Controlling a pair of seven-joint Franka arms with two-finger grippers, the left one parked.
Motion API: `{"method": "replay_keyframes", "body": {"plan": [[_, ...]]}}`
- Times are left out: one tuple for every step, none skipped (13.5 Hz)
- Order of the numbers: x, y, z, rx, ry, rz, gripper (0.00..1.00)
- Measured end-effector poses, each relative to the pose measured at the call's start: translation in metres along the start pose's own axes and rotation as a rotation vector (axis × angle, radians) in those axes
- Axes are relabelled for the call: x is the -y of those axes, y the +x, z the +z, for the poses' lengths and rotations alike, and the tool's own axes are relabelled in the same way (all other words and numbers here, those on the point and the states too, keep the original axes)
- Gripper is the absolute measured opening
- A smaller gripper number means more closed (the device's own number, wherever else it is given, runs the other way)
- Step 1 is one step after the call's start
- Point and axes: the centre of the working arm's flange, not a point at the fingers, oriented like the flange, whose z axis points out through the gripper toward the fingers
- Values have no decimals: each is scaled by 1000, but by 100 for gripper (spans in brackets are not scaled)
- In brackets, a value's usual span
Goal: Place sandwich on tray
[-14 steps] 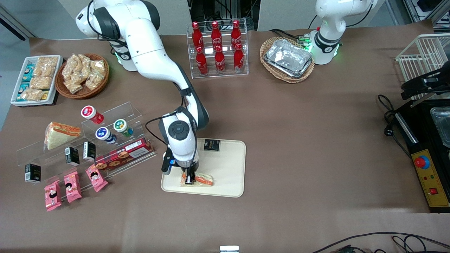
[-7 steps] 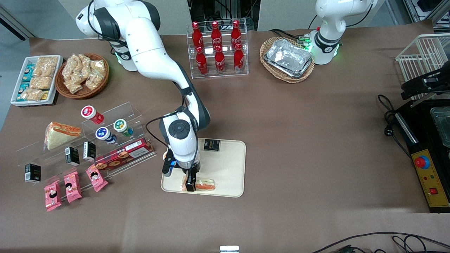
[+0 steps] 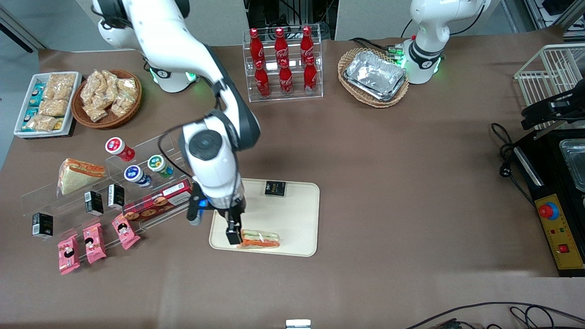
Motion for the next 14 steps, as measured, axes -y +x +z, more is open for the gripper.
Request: {"method": "replay_keyframes", "body": {"plan": [[6,16,-18,3,-14,-49,100],[13,38,-34,5,-32,-92,100],[19,63,-47,5,-49,-119,100],[25,91,-58,5,-71,-145,100],[30,124,-71,9,-101,-186,100],[33,158,-85,20,-129,-232,100],[34,194,-100,37,-152,-283,100],[32,230,-113,56,-171,-348,100],[28,265,-125,78,-189,-428,100],[23,298,-132,102,-206,-517,100],[18,326,-137,123,-212,-606,100],[13,350,-141,139,-212,-688,100],[8,370,-144,154,-209,-765,100],[3,384,-147,158,-212,-843,100]]}}
